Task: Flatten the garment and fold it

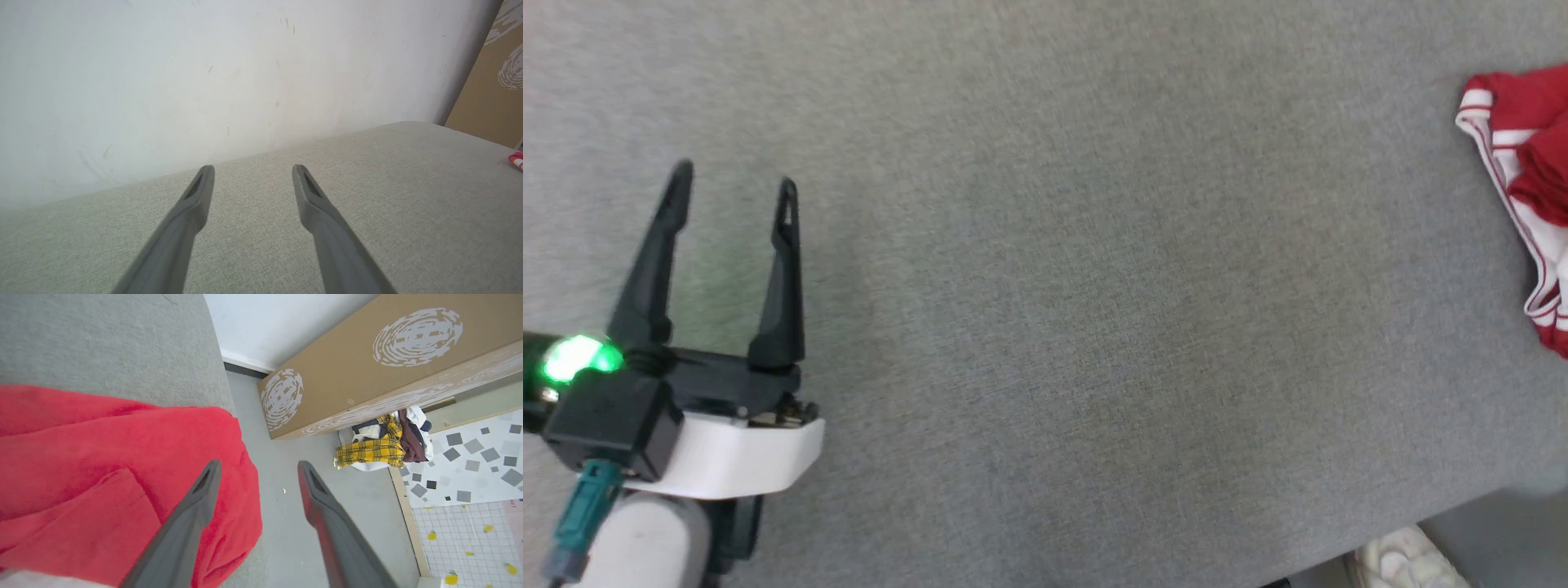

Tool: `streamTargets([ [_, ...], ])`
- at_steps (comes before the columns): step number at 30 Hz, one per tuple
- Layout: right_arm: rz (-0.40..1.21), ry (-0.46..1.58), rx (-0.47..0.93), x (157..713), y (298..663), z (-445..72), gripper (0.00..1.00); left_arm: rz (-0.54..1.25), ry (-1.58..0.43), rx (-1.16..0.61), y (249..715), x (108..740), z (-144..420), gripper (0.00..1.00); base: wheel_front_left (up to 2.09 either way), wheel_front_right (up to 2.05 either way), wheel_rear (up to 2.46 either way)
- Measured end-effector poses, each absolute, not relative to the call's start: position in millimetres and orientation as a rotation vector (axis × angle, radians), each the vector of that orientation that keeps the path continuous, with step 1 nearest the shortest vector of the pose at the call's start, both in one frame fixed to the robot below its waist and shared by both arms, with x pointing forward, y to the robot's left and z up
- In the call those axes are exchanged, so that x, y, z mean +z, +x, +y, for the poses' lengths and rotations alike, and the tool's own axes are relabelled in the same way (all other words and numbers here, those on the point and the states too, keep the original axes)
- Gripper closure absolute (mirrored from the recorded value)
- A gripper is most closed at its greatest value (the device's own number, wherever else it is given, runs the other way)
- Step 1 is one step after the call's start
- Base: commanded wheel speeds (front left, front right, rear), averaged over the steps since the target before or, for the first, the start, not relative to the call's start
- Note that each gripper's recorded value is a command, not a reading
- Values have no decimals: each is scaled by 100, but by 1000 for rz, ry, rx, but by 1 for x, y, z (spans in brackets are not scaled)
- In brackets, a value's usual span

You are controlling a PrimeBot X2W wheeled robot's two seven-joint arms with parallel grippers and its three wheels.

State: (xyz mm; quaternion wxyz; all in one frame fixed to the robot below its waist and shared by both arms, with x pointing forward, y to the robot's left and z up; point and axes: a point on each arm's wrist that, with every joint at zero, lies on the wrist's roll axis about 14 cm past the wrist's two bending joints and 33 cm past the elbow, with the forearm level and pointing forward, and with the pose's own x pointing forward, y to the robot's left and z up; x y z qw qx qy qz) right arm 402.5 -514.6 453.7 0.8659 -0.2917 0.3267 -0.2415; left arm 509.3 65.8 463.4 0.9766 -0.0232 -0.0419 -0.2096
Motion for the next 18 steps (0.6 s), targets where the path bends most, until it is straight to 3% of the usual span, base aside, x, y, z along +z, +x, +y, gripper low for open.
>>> streamTargets([
  [9, 329, -417, -405, 488, 431, -451, 0, -109, -66, -335, 484, 486, 82, 0, 0, 0, 0],
  [18, 80, -237, -303, 524, 420, -371, 0, -117, -63, -245, 443, 511, 108, 0, 0, 0, 0],
])
